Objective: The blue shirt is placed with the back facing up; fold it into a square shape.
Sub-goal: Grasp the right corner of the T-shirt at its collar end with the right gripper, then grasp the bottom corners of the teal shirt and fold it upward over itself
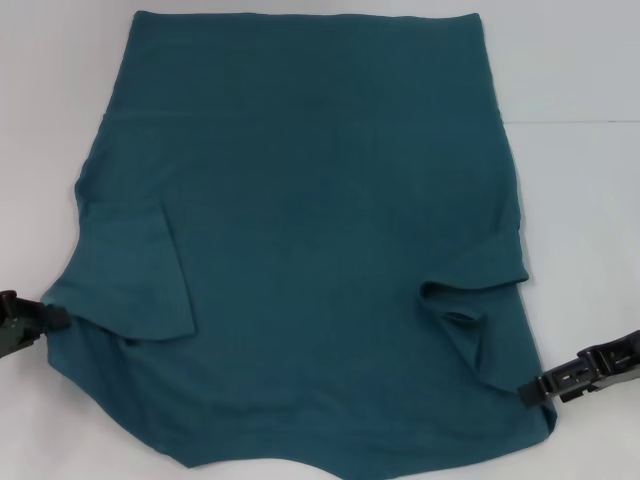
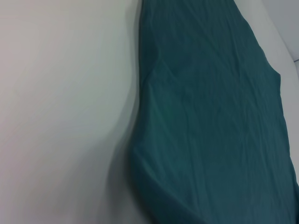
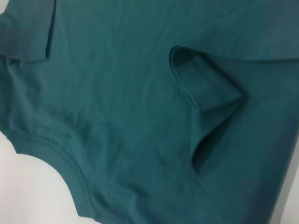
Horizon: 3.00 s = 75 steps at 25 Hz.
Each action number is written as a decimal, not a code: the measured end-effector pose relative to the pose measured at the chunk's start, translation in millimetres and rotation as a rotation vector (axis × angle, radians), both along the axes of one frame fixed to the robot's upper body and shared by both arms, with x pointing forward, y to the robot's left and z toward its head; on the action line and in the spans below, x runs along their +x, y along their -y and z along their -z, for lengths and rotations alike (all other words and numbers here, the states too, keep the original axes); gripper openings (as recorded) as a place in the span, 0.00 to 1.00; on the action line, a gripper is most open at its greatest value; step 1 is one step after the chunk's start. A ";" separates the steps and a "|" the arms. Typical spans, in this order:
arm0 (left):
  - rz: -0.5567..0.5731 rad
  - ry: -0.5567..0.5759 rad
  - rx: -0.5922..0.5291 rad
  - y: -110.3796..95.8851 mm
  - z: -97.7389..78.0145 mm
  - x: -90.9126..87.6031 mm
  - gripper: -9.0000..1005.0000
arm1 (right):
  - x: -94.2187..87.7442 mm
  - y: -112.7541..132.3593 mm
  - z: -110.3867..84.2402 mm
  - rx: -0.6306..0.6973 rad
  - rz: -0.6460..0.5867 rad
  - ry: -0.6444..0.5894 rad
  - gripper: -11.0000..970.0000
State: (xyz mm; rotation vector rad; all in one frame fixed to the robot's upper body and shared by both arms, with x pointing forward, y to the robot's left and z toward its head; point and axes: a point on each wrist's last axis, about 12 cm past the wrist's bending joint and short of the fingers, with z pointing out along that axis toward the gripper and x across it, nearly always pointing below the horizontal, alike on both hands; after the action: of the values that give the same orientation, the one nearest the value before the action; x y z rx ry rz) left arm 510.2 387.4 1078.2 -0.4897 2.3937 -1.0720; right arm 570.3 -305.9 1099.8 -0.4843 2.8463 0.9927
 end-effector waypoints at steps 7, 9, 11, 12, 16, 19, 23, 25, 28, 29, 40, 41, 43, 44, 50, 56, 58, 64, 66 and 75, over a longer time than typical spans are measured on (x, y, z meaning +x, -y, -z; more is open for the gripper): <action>-0.006 -0.001 0.002 -0.7 1.0 -0.8 0.03 | 0.7 -3.5 1.4 0.009 0.054 -0.041 0.91; -0.006 -0.001 0.003 -0.7 0.9 -0.6 0.03 | 0.9 -5.4 1.6 0.009 0.063 -0.052 0.91; -0.005 -0.001 0.003 -0.5 0.7 -0.3 0.03 | 1.1 -6.8 1.6 0.007 0.064 -0.056 0.91; -0.005 0.000 0.003 -0.4 0.7 -0.2 0.03 | 1.2 -7.3 1.6 0.004 0.057 -0.051 0.91; -0.006 0.001 0.004 -0.4 0.5 0.4 0.03 | 1.6 -9.6 1.8 -0.008 -0.003 -0.017 0.91; -0.007 0.001 0.005 -0.4 0.5 0.5 0.03 | 2.4 -11.0 2.4 -0.016 -0.026 0.001 0.91; -0.009 0.000 0.004 -1.0 0.9 -0.3 0.03 | 4.1 -10.6 3.1 -0.025 -0.014 0.008 0.91; -0.011 0.000 0.005 -1.2 1.0 -0.3 0.03 | 4.4 -10.8 4.1 -0.027 0.004 -0.002 0.91; -0.016 0.001 0.009 -1.8 1.2 0.0 0.03 | 3.8 -14.4 5.9 -0.022 0.015 -0.016 0.91; -0.017 0.002 0.010 -1.9 1.2 0.1 0.03 | 3.9 -16.3 6.1 -0.019 0.014 -0.017 0.91; -0.016 0.006 0.009 -1.5 0.2 1.9 0.03 | 5.5 -36.7 6.3 -0.002 -0.042 -0.020 0.91; -0.016 0.006 0.009 -1.5 0.2 2.0 0.03 | 5.8 -36.9 5.9 0.001 -0.040 -0.019 0.91; -0.016 0.007 0.009 -1.6 0.1 2.0 0.03 | 6.4 -36.8 5.5 0.004 -0.031 -0.018 0.91; -0.016 0.007 0.009 -1.6 0.1 2.0 0.03 | 6.7 -36.7 5.5 0.003 -0.026 -0.019 0.91; -0.021 0.015 0.002 -1.7 -0.8 2.4 0.03 | 8.7 -34.9 6.4 -0.020 0.017 -0.034 0.88; -0.027 0.020 -0.004 -2.2 -1.0 1.9 0.03 | 9.9 -35.6 5.6 -0.023 0.015 -0.025 0.67; -0.028 0.019 -0.004 -2.5 -0.7 1.3 0.03 | 10.2 -36.1 5.4 -0.026 0.010 -0.024 0.57; -0.028 0.018 -0.005 -2.8 -0.4 0.5 0.03 | 10.7 -34.1 5.5 -0.033 0.015 -0.020 0.32; -0.027 0.018 -0.006 -2.7 -0.4 0.5 0.03 | 10.4 -33.0 5.9 -0.035 0.019 -0.021 0.27; 0.069 0.063 -0.001 3.1 -2.9 -3.4 0.03 | 5.3 -25.8 9.5 -0.019 0.027 -0.017 0.06</action>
State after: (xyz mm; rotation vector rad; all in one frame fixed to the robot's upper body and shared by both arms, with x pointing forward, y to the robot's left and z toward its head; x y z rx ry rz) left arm 506.8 384.3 1081.1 -0.3710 2.3704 -1.1022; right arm 575.6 -280.1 1090.3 -0.4396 2.8716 0.9705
